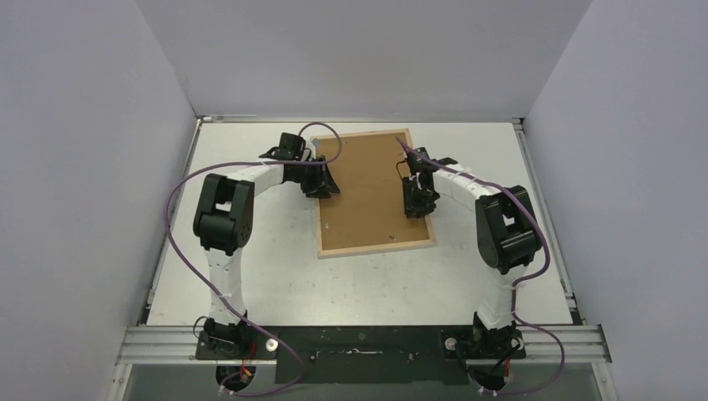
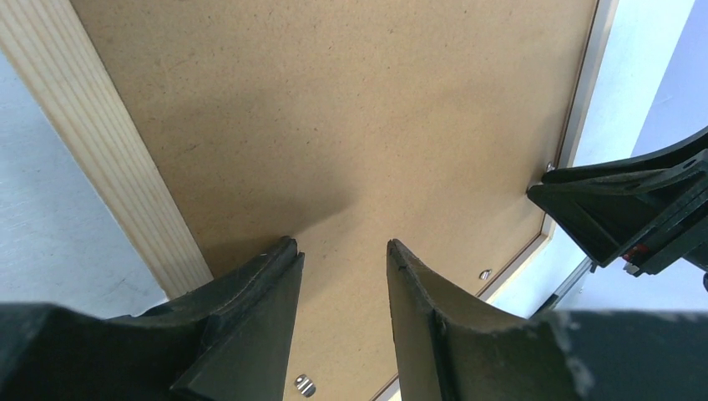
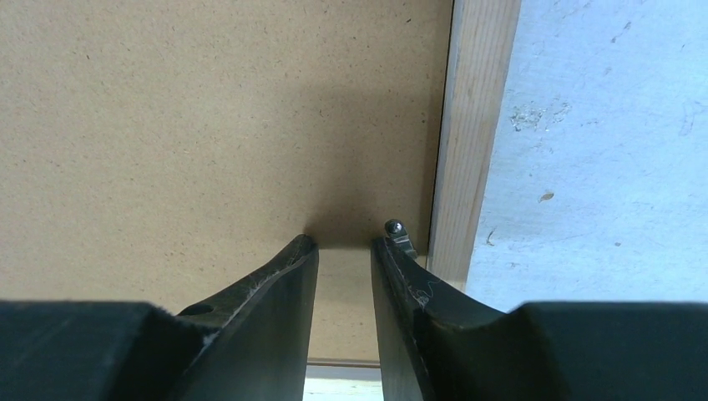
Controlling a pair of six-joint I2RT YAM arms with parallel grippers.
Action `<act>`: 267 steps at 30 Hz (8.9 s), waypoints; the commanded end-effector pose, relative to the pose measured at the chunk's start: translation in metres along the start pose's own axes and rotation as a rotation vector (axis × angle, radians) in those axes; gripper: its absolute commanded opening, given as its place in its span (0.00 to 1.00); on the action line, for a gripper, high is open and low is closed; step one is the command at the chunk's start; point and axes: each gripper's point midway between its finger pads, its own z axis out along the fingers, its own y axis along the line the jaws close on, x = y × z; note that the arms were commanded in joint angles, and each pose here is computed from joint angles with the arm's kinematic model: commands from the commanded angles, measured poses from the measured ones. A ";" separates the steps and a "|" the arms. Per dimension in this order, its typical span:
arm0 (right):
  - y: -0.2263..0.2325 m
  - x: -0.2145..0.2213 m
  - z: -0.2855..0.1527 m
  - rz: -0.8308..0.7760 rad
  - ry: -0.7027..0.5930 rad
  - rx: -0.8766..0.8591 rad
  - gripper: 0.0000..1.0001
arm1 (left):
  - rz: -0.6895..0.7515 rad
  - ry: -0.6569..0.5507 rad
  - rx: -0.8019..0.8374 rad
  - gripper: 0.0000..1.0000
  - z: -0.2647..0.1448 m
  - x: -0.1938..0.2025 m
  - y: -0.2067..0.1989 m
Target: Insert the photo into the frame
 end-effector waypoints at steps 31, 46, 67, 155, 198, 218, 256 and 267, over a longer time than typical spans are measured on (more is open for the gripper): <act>-0.027 -0.074 -0.081 0.160 -0.286 -0.157 0.41 | 0.035 -0.061 0.074 0.45 -0.052 -0.052 -0.039; -0.048 -0.073 -0.023 0.174 -0.093 0.030 0.67 | -0.142 -0.131 -0.144 0.62 -0.083 -0.069 0.050; 0.000 -0.056 0.001 0.087 -0.027 -0.037 0.63 | -0.139 0.016 0.033 0.57 -0.014 -0.036 0.025; 0.026 -0.142 0.042 0.219 -0.288 0.010 0.44 | 0.026 0.216 -0.307 0.30 -0.045 0.070 0.070; 0.024 -0.160 0.021 0.150 -0.348 -0.017 0.44 | -0.005 0.205 -0.273 0.30 -0.038 0.063 0.063; 0.012 -0.120 0.037 0.085 -0.255 0.081 0.42 | -0.013 0.204 -0.262 0.30 -0.038 0.065 0.060; 0.047 -0.123 0.003 0.014 -0.220 -0.051 0.35 | 0.014 0.150 -0.209 0.30 -0.043 0.040 0.038; 0.012 -0.122 0.019 0.053 -0.199 0.071 0.36 | 0.007 0.154 -0.213 0.30 -0.042 0.044 0.041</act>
